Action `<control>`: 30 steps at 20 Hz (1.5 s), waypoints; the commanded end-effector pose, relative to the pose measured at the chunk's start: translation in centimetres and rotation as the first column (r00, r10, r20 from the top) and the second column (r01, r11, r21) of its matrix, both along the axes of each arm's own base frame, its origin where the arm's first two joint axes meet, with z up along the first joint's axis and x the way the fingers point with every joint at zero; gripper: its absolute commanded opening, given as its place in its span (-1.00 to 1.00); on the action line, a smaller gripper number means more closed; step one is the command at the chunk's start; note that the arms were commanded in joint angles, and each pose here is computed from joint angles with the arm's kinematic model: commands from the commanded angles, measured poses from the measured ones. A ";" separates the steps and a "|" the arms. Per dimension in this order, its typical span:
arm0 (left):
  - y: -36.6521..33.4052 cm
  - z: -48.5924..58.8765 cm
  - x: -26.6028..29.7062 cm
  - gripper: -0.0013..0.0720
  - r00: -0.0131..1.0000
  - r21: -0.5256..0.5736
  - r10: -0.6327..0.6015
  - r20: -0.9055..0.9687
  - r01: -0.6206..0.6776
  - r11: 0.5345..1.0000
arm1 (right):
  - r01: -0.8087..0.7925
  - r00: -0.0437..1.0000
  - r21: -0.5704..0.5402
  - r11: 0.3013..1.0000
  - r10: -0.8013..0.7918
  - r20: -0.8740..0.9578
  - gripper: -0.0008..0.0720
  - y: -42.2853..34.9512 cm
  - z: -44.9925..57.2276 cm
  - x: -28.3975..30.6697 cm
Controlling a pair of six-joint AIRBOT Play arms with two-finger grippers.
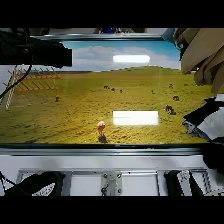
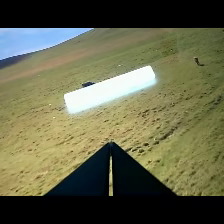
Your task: Fold the clothes and pants, and hang the long-sleeved shirts on hangers.
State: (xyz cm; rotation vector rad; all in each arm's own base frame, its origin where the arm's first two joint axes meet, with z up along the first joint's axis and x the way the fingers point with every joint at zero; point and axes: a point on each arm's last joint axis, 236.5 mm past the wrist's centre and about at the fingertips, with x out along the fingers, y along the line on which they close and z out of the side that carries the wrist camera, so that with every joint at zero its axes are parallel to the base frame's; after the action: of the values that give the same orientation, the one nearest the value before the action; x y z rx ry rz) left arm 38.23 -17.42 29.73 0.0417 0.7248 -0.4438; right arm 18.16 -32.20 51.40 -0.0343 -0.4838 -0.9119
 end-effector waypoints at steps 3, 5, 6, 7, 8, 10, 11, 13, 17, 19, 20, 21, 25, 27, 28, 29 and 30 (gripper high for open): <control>0.0 0.0 0.0 -0.92 1.000 0.001 -0.001 0.001 0.001 1.000 | 0.002 1.000 -0.008 1.000 -0.002 0.003 -0.95 0.3 0.3 -0.2; 0.0 0.0 0.0 -0.92 1.000 0.001 -0.001 0.001 0.001 1.000 | 0.002 1.000 -0.011 1.000 -0.002 0.005 -0.94 0.5 0.4 -0.3; 0.0 0.0 0.0 -0.92 1.000 0.001 -0.001 0.001 0.001 1.000 | 0.004 1.000 -0.015 1.000 -0.004 0.004 -0.95 0.6 0.5 -0.3; 0.0 0.0 0.0 -0.92 1.000 0.001 -0.001 0.001 0.001 1.000 | 0.004 1.000 -0.018 1.000 -0.004 0.005 -0.94 0.8 0.7 -0.4; 0.0 0.0 0.0 -0.92 1.000 0.001 -0.001 0.001 0.001 1.000 | 0.004 1.000 -0.022 1.000 -0.004 0.006 -0.94 1.0 0.8 -0.5; 0.0 0.0 0.0 -0.92 1.000 0.001 -0.001 0.001 0.001 1.000 | 0.005 1.000 -0.035 0.999 -0.004 0.012 -0.94 1.6 1.3 -0.8; 0.0 0.0 0.0 -0.92 1.000 0.001 -0.001 0.001 0.001 1.000 | 0.005 1.000 -0.043 0.999 -0.004 0.016 -0.94 2.1 1.6 -0.9; 0.0 0.0 0.0 -0.92 1.000 0.001 0.000 0.001 0.000 1.000 | 0.005 1.000 -0.057 0.998 -0.004 0.022 -0.94 2.8 2.1 -1.3; 0.0 0.0 0.0 -0.92 1.000 0.001 -0.001 0.001 0.001 1.000 | 0.005 1.000 -0.078 0.997 -0.003 0.031 -0.94 4.0 2.9 -1.7; 0.0 0.0 0.0 -0.92 1.000 0.001 -0.001 0.001 0.001 1.000 | 0.005 0.999 -0.082 0.997 -0.003 0.032 -0.94 4.2 3.0 -1.8; 0.0 0.0 0.0 -0.92 1.000 0.001 0.000 0.001 0.000 1.000 | 0.005 0.999 -0.084 0.996 -0.003 0.033 -0.94 4.3 3.1 -1.9; 0.0 0.0 0.0 -0.92 1.000 0.001 -0.001 0.001 0.001 1.000 | 0.005 0.999 -0.084 0.996 -0.003 0.033 -0.94 4.3 3.1 -1.9; 0.0 0.0 0.0 -0.92 1.000 0.002 -0.001 0.001 0.001 1.000 | 0.019 1.000 -0.088 0.996 -0.018 0.011 -0.94 3.9 2.8 -1.8; 0.0 0.0 0.0 -0.92 1.000 0.002 -0.001 0.001 0.001 1.000 | 0.036 0.999 -0.093 0.995 -0.038 -0.018 -0.94 3.5 2.5 -1.7; 0.0 0.0 0.0 -0.92 1.000 0.002 -0.001 0.001 0.001 1.000 | 0.040 0.999 -0.093 0.995 -0.042 -0.025 -0.94 3.4 2.4 -1.7; 0.0 0.0 0.0 -0.92 1.000 0.002 0.000 0.001 0.000 1.000 | 0.048 0.998 -0.095 0.994 -0.051 -0.037 -0.94 3.1 2.2 -1.6; 0.0 0.0 0.0 -0.92 1.000 0.002 -0.001 0.001 0.001 1.000 | 0.059 0.996 -0.098 0.993 -0.065 -0.055 -0.94 2.8 2.0 -1.6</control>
State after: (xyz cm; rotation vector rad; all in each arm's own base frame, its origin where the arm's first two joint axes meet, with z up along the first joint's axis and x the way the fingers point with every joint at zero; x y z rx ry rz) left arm 38.24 -17.39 29.72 0.0434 0.7244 -0.4432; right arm 16.49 -28.82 53.84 -0.1329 -0.5108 -0.9247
